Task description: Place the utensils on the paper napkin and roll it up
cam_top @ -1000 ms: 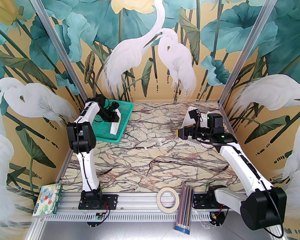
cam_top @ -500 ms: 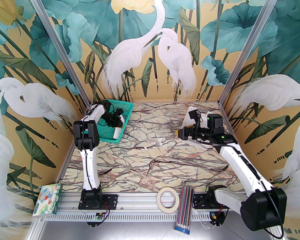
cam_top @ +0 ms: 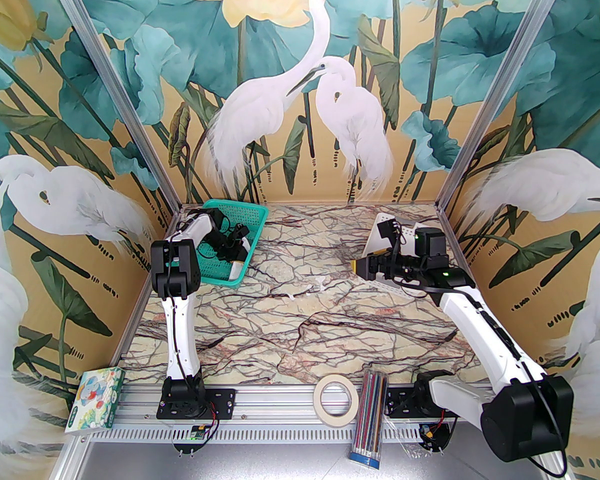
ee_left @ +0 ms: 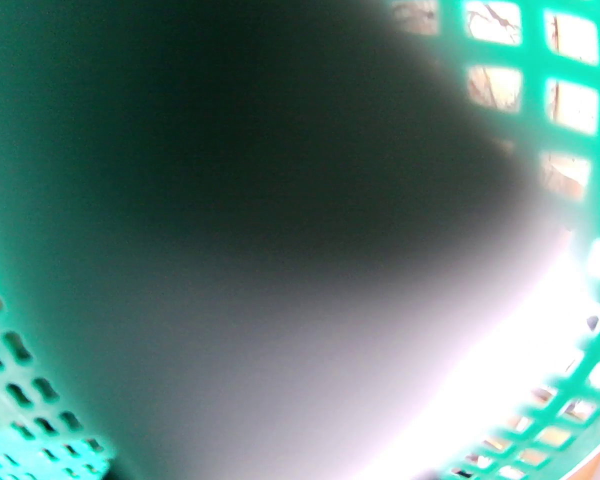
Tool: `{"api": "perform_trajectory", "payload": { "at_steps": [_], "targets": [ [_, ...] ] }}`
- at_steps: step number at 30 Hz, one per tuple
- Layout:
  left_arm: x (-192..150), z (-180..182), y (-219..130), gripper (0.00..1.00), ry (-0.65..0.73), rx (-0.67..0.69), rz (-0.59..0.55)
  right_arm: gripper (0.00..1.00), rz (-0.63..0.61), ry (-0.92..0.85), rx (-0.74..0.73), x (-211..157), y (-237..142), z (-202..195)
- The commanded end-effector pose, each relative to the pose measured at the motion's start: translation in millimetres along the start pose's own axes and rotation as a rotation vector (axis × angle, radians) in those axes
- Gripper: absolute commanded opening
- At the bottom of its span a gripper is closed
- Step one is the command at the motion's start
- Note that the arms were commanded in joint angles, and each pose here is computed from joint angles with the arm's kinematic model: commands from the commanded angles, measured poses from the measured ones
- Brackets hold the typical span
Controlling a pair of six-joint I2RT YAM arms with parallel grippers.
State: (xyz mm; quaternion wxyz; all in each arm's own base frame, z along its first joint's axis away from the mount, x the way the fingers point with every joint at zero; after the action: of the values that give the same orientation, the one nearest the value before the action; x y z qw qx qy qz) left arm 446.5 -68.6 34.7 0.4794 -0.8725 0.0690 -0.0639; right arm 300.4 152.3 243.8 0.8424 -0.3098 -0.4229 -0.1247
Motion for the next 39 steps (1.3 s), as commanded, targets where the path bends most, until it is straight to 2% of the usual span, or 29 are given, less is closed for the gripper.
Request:
{"api": "perform_trajectory", "payload": {
  "at_steps": [1,13,15,16,29,35,39],
  "targets": [
    [-1,-5,5,0.29,0.010,-0.032,0.005,0.95,0.001,-0.006,0.009,-2,1,-1],
    [6,-12,-33,0.55,0.017,0.000,-0.088,0.95,0.004,-0.003,-0.008,-2,1,-4],
    [5,-12,-37,0.66,0.017,0.010,-0.093,0.95,0.003,-0.003,-0.008,-2,1,-4],
    [5,-13,-39,0.69,0.021,0.020,-0.098,0.95,0.003,-0.002,-0.008,-2,1,-4],
    [5,-4,-77,0.75,0.030,0.165,-0.173,0.95,0.006,0.001,-0.035,-3,1,-9],
    [10,-16,-114,0.80,0.053,0.215,-0.287,0.98,-0.012,0.026,-0.096,2,-6,-20],
    [10,-22,-126,0.81,0.059,0.233,-0.328,0.99,-0.026,0.047,-0.116,5,-11,-25]
  ]
}}
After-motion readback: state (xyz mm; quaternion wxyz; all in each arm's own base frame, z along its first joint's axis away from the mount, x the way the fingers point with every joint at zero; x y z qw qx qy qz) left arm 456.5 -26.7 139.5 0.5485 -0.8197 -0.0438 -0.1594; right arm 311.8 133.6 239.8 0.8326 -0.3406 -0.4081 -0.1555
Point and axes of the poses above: each hand's point on the last joint's axis, 136 mm out from that joint toward the fingers, its own y axis out along the fingers, its own z axis along the line the jaws close on, x = y × z, the point moved 1 cm from there along -y, back along the fingers, and after that the axes turned 3 degrees about -y, right-handed, at the moved point
